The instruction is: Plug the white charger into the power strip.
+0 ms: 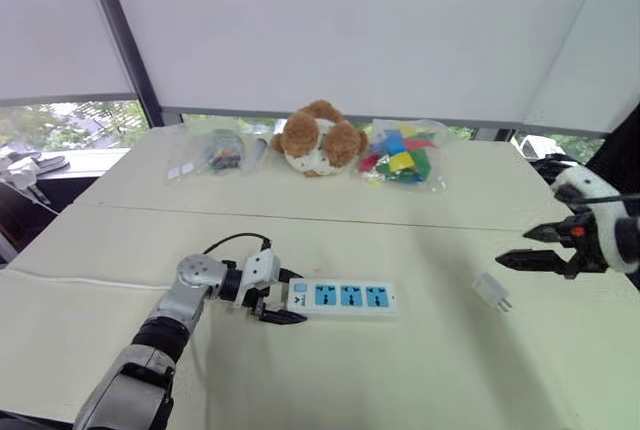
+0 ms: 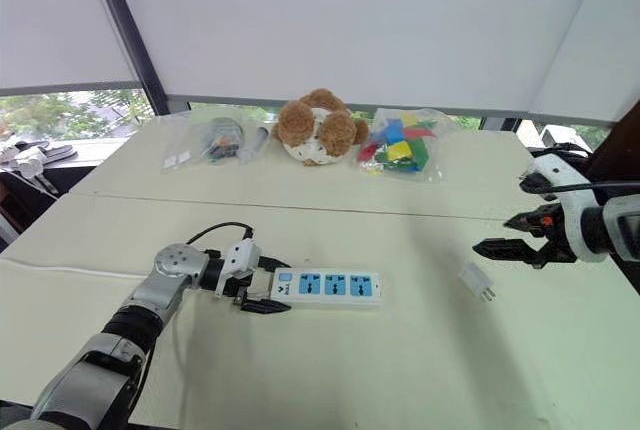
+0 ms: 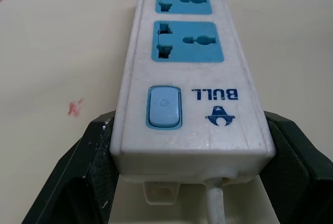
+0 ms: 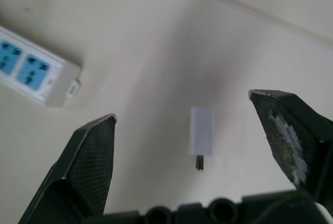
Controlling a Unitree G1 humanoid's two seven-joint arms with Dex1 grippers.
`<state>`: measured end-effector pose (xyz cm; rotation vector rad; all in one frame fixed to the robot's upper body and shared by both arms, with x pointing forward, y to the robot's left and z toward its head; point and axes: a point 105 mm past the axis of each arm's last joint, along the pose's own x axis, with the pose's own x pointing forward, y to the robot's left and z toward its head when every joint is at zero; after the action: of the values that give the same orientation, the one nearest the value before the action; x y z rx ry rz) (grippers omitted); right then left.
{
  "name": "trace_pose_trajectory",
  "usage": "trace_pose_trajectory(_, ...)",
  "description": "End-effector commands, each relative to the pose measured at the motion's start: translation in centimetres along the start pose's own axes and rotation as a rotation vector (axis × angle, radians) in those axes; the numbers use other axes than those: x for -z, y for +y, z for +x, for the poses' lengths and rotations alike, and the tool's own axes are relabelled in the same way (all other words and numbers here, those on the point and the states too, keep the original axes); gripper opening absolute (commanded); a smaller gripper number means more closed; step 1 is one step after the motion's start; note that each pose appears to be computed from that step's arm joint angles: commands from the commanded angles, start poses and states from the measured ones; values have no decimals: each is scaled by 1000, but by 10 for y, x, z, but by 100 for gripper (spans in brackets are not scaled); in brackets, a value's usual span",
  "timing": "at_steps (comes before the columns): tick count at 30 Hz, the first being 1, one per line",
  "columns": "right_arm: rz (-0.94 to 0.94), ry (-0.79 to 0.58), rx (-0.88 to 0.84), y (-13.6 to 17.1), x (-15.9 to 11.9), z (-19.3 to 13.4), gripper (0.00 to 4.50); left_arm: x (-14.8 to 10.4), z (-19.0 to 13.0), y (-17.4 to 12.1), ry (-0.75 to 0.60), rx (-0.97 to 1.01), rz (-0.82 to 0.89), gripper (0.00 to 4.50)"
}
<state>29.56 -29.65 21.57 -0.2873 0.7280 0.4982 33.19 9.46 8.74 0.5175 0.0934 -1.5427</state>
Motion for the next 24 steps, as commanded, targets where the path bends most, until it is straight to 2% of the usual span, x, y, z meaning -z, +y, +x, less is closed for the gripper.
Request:
trace_pose_trajectory(1, 39, 106, -16, -13, 4, 12, 450, -4, 20, -13, 12, 103, 28, 304)
trace_pose_trajectory(6, 79, 222, -54, -26, 0, 33, 450, -10, 25, -13, -19, 79, 7, 304)
trace_pose_trajectory(12, 96, 361, -87, -39, 13, 51, 450, -6, 24, -23, -25, 61, -29, 304)
trace_pose_trajectory(24, 52, 432, -134, -37, 20, 71, 450, -3, 23, -30, -22, 25, -81, 304)
